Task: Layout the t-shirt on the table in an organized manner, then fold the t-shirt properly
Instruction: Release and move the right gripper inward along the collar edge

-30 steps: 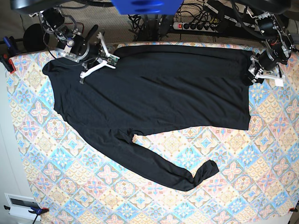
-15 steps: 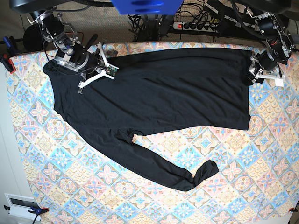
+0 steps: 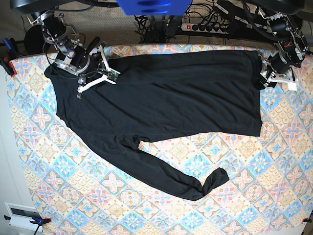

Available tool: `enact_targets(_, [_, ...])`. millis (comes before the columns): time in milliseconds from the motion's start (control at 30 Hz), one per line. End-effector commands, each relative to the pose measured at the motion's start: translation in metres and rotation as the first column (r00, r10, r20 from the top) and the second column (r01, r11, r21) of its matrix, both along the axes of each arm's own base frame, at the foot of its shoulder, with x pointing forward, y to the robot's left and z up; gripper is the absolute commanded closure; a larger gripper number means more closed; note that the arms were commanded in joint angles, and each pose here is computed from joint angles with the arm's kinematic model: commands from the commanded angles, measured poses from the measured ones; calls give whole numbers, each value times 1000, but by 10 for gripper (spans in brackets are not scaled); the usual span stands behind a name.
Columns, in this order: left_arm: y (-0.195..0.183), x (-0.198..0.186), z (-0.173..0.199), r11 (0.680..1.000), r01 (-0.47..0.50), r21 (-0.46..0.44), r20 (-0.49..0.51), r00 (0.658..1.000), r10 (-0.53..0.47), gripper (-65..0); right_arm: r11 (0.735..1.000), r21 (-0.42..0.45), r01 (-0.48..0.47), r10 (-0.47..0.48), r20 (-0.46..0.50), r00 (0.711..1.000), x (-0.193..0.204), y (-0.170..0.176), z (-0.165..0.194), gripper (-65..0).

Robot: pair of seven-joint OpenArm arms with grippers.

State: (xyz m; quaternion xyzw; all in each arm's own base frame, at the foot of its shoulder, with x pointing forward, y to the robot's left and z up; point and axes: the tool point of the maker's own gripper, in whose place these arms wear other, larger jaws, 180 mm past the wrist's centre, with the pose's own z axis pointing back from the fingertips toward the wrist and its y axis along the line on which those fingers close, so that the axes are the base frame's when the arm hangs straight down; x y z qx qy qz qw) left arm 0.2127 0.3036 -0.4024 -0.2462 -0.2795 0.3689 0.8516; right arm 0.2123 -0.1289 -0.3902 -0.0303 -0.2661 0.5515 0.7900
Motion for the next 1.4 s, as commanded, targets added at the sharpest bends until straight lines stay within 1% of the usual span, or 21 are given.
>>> enact_targets(0, [7,5,10,1000,-2,18,30,1000,1,-273,1000,5,-6,6,40,999,8,-1,11,-204])
enact_targets(100, [7,5,10,1000,-2,18,30,1000,1,-273,1000,21,-15,14,46,999,8,3,12,-195])
enact_targets(300, [8,4,10,1000,-1,20,27,1000,0,-273,990,129,-52,49,29,998,-12,22,9,-164])
enact_targets(433, [11,3,9,999,4,37,16,1000,-5,-273,987,153,-52,47,37,998,-11,27,11,-148])
enact_targets(500, [16,1,8,998,11,68,0,1000,-11,-273,985,171,-28,19,53,998,-6,27,14,-140])
enact_targets(633, [17,1,8,997,14,78,-6,1000,-13,-273,978,209,16,-33,80,996,5,30,21,-125])
enact_targets(833, [17,3,10,997,11,75,3,1000,-11,-273,974,224,22,-47,107,993,17,33,27,-119])
enact_targets(900, [18,4,11,997,10,77,7,1000,-10,-273,970,242,25,-57,127,990,25,37,32,-119])
enact_targets(967, [18,8,13,997,10,76,18,1000,-11,-273,970,242,27,-63,141,988,31,37,36,-119])
enact_targets(1067, [18,12,16,997,9,76,29,1000,-11,-273,966,243,89,-134,177,975,45,21,44,-120])
enact_targets(1100, [18,14,16,997,9,76,32,999,-11,-273,964,247,97,-144,177,974,46,19,44,-119])
enact_targets(1233, [18,20,20,997,5,77,48,999,-9,-273,944,313,108,-157,137,978,43,27,46,-119])
enact_targets(1367, [19,27,24,997,3,81,64,998,-9,-273,948,293,120,-159,112,981,38,26,40,-119])
